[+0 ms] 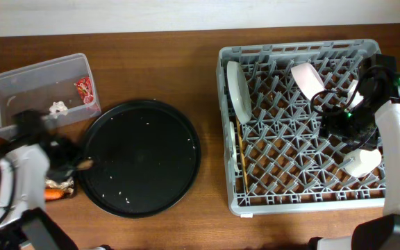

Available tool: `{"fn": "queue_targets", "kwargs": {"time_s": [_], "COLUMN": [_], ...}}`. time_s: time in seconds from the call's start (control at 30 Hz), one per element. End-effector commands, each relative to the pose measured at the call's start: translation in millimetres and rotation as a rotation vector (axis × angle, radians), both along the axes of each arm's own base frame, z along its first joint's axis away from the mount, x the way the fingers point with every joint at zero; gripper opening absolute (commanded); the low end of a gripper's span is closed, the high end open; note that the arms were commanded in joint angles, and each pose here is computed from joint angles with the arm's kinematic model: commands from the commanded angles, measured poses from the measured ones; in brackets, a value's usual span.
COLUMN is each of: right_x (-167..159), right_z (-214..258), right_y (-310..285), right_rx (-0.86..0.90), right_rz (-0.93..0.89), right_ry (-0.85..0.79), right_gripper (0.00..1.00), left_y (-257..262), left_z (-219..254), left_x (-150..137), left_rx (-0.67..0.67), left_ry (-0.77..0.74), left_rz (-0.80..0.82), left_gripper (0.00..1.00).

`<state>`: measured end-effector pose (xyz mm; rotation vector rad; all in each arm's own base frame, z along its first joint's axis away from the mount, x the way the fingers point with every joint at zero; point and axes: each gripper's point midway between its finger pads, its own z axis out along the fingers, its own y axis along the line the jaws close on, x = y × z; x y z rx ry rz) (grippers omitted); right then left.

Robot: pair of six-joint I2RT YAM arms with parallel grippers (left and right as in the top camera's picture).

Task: Sort waste into correct bins and load items into the dishwasher rack
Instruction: 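Grasp the brown piece with the left gripper and drop it on the black tray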

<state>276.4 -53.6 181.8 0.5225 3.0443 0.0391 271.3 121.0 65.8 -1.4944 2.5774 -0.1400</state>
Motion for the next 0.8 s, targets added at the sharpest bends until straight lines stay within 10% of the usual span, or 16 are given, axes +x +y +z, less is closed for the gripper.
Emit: {"fn": "queue_targets", "kwargs": {"time_s": [0.0,0.33,0.43,0.77], "right_x": [1.3,1.2,1.1,1.2], "right_z": [7.5,7.5,7.5,7.5], "right_y": [0.3,0.3,0.3,0.3], "right_rx": [0.000,0.000,0.001,0.000], "right_rz": [-0.007,-0.007,-0.007,-0.007], "right_ry": [-0.029,-0.029,-0.028,-0.029], "right_gripper": [0.77,0.77,0.77,0.77], "left_y": [62.1,116.5,114.4,82.6], "left_z": [4.1,-17.9,-26.8,-2.6], "left_x": [-19.3,-54.6,-54.6,-11.2], "left_rx": [0.101,0.197,0.174,-0.020], "left_ry": [0.000,0.109,0.127,-0.085], "left_rz": [0.161,0.312,0.307,0.138], "left_gripper": [0.01,0.06,0.27,0.45]}}
